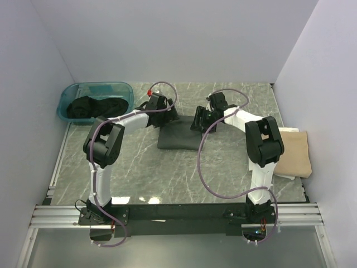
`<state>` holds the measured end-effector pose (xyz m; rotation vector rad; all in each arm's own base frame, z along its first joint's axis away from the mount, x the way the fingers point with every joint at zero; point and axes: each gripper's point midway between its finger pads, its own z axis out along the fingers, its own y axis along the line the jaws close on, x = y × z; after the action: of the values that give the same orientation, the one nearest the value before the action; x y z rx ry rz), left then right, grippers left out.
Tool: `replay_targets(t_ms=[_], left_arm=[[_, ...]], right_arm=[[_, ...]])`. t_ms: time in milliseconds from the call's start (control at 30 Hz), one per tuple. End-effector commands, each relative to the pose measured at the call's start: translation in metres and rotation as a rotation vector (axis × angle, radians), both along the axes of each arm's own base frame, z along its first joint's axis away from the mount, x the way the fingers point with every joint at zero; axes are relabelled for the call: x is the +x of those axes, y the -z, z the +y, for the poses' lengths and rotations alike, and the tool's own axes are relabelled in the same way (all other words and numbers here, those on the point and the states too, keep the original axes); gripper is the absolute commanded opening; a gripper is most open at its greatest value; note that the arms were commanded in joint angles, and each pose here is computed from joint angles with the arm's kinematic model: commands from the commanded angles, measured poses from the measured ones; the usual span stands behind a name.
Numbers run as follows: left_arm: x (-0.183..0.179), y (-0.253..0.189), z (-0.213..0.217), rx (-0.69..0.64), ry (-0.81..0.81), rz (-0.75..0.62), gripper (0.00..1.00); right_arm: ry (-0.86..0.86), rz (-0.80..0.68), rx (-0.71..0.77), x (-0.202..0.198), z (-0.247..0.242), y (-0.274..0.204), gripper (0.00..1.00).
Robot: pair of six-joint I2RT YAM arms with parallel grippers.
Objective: Fold and stack the t-shirts
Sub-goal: Fold the tshirt, then neatly place the folded tshirt to the corner
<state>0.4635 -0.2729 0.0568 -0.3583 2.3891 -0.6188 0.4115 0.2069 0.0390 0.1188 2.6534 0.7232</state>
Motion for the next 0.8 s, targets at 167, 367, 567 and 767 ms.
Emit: replay_targets(t_ms=[167, 367, 567, 767], left_arm=[[-0.038, -0.127, 0.026, 0.014, -0.027, -0.234, 0.99], [-0.102, -0.171, 0.081, 0.041, -0.158, -0.352, 0.99], [-0.165, -0.174, 0.133, -0.005, -0.301, -0.400, 0.99], [-0.194, -0.178, 0.167, -0.080, -0.408, -0.487, 0.99]], right_arm=[[0.109, -0.218, -0.140, -0.020, -0.028, -0.082, 0.76], [0.178, -0.184, -0.220, -0.040, -0.042, -0.063, 0.75], [0.191, -0.165, -0.273, -0.031, -0.042, -0.048, 0.75], [0.143, -0.144, -0.293, -0.019, -0.027, -0.029, 0.75]])
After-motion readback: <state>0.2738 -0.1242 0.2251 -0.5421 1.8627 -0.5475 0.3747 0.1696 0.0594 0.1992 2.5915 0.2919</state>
